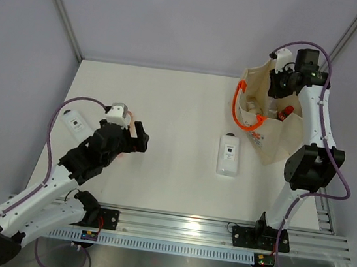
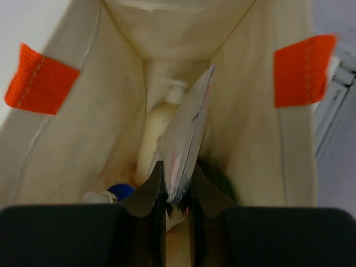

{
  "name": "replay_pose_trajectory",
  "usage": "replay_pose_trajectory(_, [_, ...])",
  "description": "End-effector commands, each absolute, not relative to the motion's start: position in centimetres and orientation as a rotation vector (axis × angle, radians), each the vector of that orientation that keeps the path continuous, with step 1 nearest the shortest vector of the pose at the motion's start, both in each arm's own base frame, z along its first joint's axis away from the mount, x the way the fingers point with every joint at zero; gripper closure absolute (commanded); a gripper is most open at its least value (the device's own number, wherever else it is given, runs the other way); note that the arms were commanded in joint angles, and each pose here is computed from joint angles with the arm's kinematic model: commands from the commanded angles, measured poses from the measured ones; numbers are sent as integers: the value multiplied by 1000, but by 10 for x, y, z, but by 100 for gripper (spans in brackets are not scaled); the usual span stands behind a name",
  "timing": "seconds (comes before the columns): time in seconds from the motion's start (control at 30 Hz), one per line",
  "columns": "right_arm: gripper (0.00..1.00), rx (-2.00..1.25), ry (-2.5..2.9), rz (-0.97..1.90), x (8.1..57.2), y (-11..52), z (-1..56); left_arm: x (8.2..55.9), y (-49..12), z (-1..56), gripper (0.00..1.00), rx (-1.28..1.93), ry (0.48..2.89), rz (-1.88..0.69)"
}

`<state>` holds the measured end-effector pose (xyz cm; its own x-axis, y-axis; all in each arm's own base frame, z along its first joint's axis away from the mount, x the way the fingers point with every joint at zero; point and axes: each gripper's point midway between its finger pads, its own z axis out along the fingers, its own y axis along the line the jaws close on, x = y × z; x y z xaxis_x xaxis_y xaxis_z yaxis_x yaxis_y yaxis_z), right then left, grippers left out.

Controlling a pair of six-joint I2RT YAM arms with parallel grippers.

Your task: Place the personal care products into the canvas bag

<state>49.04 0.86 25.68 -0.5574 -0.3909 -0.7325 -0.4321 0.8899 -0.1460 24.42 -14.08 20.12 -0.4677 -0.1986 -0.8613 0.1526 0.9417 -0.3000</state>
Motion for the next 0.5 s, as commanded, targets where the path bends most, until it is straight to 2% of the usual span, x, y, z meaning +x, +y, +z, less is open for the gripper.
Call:
replay_pose_trajectory(0.0, [87, -680, 2252, 54, 467, 6, 271, 255, -117, 201, 1, -237, 2022, -281])
replay_pose_trajectory(0.07, [75, -681, 2290, 55, 466, 4, 259, 259, -100, 201, 1, -350, 2020, -188])
replay_pose_trajectory(0.2, [25, -641, 2343, 29, 467, -3, 247, 272, -75, 190, 1, -490, 2086, -50])
replay_pose_trajectory(0.3, [12, -584, 2223, 21, 466, -2, 287, 285, -63, 171, 1, -566, 2173, 18])
replay_pose_trajectory(0.33, [1, -558, 2190, 27, 464, 0, 301, 293, -58, 159, 1, -585, 2209, 54])
replay_pose_trajectory(0.47, [0, -561, 2007, 97, 432, 20, 373, 316, -58, 138, 1, -520, 2298, 141])
